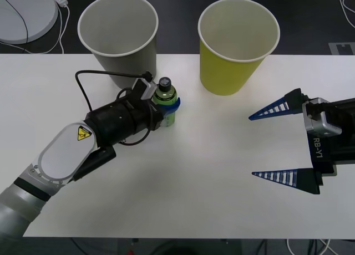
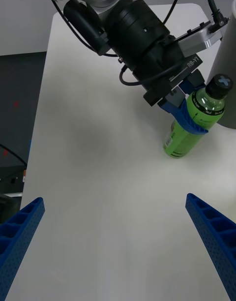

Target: Put the can into the green bin and the plastic bottle into the gray bin

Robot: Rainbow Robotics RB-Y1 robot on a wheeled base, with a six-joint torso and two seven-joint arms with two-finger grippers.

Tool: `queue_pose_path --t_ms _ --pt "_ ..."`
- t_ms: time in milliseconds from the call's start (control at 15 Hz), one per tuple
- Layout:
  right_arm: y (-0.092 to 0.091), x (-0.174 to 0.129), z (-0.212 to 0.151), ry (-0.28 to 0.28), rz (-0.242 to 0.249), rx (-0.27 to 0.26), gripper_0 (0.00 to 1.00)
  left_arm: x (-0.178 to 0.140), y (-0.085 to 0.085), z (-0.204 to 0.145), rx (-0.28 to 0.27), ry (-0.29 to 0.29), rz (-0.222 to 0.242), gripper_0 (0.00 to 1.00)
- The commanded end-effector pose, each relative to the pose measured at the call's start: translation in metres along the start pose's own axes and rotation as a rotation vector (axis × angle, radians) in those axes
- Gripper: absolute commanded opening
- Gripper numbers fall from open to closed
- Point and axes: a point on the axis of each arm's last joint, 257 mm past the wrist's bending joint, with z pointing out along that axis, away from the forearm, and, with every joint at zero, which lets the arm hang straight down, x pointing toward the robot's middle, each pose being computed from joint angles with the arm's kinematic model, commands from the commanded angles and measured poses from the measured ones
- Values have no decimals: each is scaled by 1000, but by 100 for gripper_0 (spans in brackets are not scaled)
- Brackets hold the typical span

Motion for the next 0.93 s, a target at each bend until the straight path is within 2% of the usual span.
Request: queue_pose_path --t_ms 67,200,533,667,933 --pt "0 0 0 0 0 0 100 3 4 -3 -2 10 -1 0" --pt "0 0 0 0 0 0 100 5 6 -6 -2 14 -13 0" --pt "0 0 0 0 0 0 100 12 13 -18 4 41 8 0" --pt "0 0 0 0 0 0 100 12 11 -24 9 39 11 0" --pt "0 0 0 0 0 0 100 12 13 -36 15 40 -8 0"
